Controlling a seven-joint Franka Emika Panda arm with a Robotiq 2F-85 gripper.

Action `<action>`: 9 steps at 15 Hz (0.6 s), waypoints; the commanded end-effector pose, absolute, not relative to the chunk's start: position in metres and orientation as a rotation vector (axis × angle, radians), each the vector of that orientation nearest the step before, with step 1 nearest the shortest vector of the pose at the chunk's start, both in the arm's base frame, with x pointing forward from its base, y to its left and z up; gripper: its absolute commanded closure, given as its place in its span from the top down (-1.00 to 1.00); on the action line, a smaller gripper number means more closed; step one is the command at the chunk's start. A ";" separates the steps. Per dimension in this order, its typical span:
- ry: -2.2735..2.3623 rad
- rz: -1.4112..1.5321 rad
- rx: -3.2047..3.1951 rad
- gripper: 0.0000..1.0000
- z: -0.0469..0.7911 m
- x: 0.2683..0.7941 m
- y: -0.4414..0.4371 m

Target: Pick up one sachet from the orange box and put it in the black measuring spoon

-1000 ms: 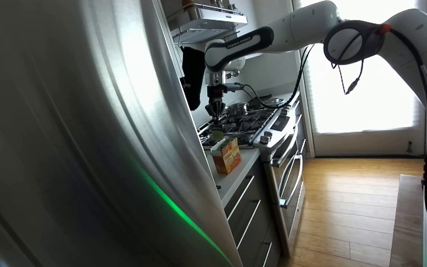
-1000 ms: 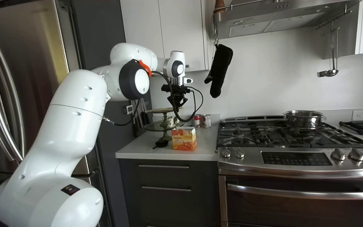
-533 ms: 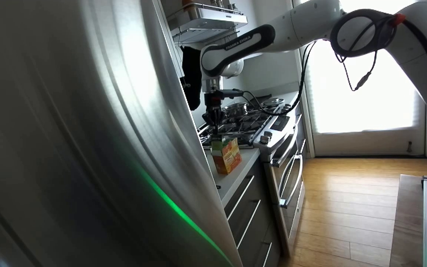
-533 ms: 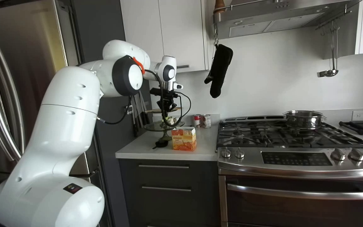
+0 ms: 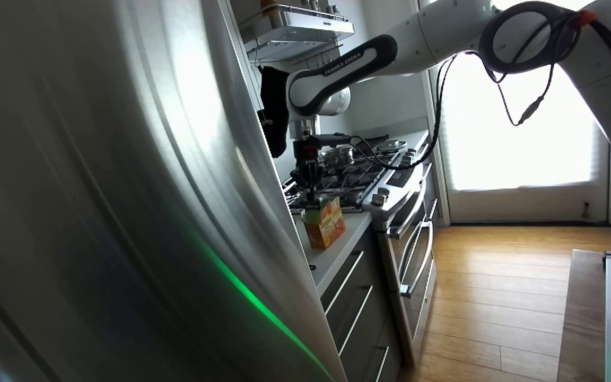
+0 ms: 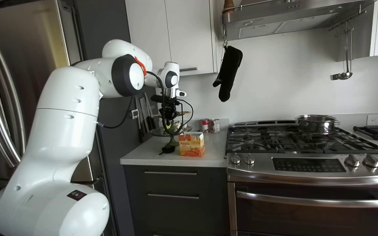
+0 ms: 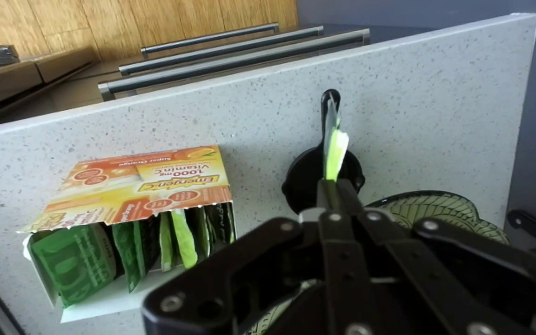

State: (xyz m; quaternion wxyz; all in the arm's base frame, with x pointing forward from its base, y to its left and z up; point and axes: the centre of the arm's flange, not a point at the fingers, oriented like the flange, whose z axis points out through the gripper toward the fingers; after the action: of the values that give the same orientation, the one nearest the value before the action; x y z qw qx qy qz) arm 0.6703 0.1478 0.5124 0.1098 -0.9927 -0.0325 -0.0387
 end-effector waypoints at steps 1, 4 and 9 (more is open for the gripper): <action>-0.051 -0.128 -2.908 -1.00 0.509 0.678 0.152; -0.008 -0.134 -2.847 -1.00 0.489 0.675 0.170; 0.222 -0.125 -2.742 -1.00 0.452 0.673 0.174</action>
State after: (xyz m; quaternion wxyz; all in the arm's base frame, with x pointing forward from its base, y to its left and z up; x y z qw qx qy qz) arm 0.6819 0.1756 0.4761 0.1651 -0.9849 0.0236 -0.0456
